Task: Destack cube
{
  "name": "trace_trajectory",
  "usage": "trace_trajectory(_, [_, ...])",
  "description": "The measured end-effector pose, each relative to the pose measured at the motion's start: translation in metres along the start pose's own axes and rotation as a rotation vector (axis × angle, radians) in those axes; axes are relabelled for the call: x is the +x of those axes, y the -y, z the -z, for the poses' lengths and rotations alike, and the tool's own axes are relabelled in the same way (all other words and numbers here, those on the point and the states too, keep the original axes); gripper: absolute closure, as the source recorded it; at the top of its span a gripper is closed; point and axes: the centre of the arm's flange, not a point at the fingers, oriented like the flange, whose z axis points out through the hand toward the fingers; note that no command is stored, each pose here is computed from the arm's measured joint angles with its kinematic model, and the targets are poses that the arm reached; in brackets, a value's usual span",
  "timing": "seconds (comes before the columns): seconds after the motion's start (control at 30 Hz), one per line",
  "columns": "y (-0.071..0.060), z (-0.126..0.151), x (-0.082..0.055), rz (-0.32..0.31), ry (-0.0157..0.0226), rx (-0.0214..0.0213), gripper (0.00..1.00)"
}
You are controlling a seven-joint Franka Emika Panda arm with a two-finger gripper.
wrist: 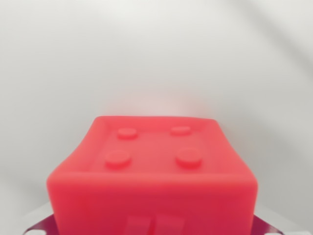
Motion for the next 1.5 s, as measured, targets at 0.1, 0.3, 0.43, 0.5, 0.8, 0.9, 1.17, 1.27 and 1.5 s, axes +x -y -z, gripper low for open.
trace_trajectory(0.1, [0.0,0.0,0.0,0.0,-0.0002,-0.0001,0.0])
trace_trajectory(0.3, [0.0,0.0,0.0,0.0,-0.0005,-0.0002,0.0])
trace_trajectory(0.43, [0.0,0.0,0.0,0.0,-0.0006,-0.0002,0.0])
trace_trajectory(0.5, [0.0,0.0,0.0,0.0,-0.0006,-0.0002,0.0])
trace_trajectory(0.8, [0.0,0.0,0.0,0.0,-0.0006,-0.0002,0.0])
trace_trajectory(0.9, [0.0,0.0,0.0,0.0,-0.0005,-0.0002,0.0])
trace_trajectory(1.17, [0.0,0.005,0.001,-0.001,-0.0021,-0.0001,0.0])
trace_trajectory(1.27, [0.0,0.011,0.001,-0.001,-0.0036,0.0004,0.0])
trace_trajectory(1.5, [0.0,0.027,0.001,-0.001,-0.0047,0.0013,0.0])
